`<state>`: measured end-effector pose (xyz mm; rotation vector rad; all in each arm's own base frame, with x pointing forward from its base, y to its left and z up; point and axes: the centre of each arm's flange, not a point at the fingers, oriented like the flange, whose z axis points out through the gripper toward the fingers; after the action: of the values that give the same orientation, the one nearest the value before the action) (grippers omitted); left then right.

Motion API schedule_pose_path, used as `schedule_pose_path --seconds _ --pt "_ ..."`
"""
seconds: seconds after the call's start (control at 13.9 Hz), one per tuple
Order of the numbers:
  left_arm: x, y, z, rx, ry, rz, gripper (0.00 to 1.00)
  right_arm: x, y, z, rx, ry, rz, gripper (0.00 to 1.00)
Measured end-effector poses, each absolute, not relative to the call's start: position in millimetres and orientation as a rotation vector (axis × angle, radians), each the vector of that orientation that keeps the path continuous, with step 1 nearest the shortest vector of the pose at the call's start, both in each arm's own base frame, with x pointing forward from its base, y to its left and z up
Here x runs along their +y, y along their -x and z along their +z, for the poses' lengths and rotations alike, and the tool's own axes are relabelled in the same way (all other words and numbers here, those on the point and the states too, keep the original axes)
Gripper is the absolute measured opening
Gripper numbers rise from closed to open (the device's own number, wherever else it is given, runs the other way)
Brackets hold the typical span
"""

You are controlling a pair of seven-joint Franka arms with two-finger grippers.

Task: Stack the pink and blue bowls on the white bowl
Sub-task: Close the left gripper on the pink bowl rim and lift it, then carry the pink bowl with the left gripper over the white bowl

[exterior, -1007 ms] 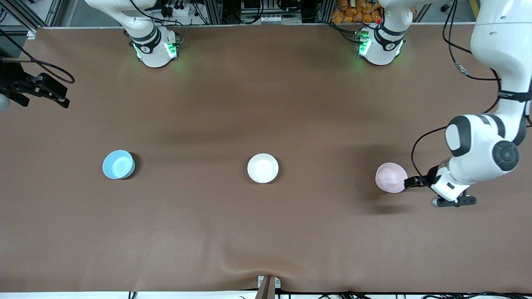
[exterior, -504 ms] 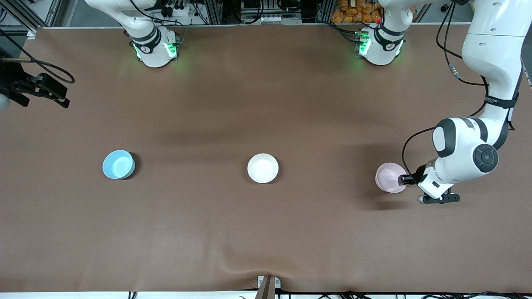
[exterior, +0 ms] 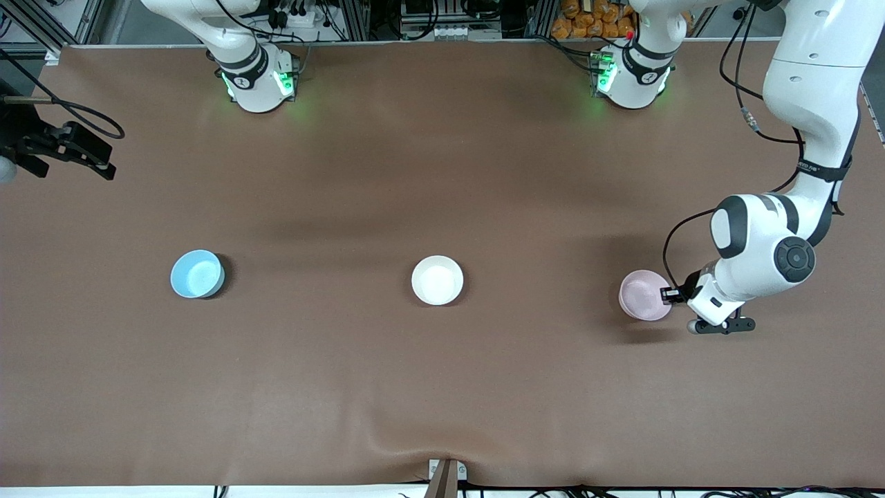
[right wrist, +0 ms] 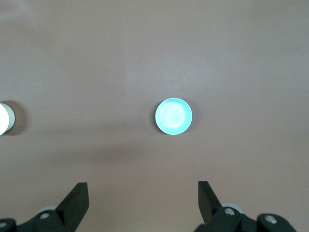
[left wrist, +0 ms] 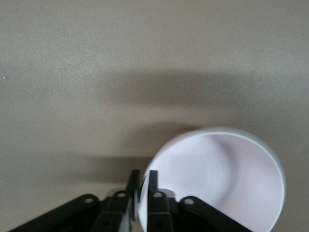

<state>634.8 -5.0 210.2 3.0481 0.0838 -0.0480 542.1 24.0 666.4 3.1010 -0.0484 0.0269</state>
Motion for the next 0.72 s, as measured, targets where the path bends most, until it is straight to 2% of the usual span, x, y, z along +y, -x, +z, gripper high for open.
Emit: schedule_pose_path --seconds 0.36,0.72 --pt "-17.3 -638.7 227.7 0.039 -3.05 -0.001 0.02 24.0 -542.0 666.3 -0.049 -3.101 0.026 1.0" --pt "-98.3 -639.7 291.8 -0.043 -3.007 0.094 0.02 23.9 -542.0 666.3 -0.049 -3.101 0.025 1.0"
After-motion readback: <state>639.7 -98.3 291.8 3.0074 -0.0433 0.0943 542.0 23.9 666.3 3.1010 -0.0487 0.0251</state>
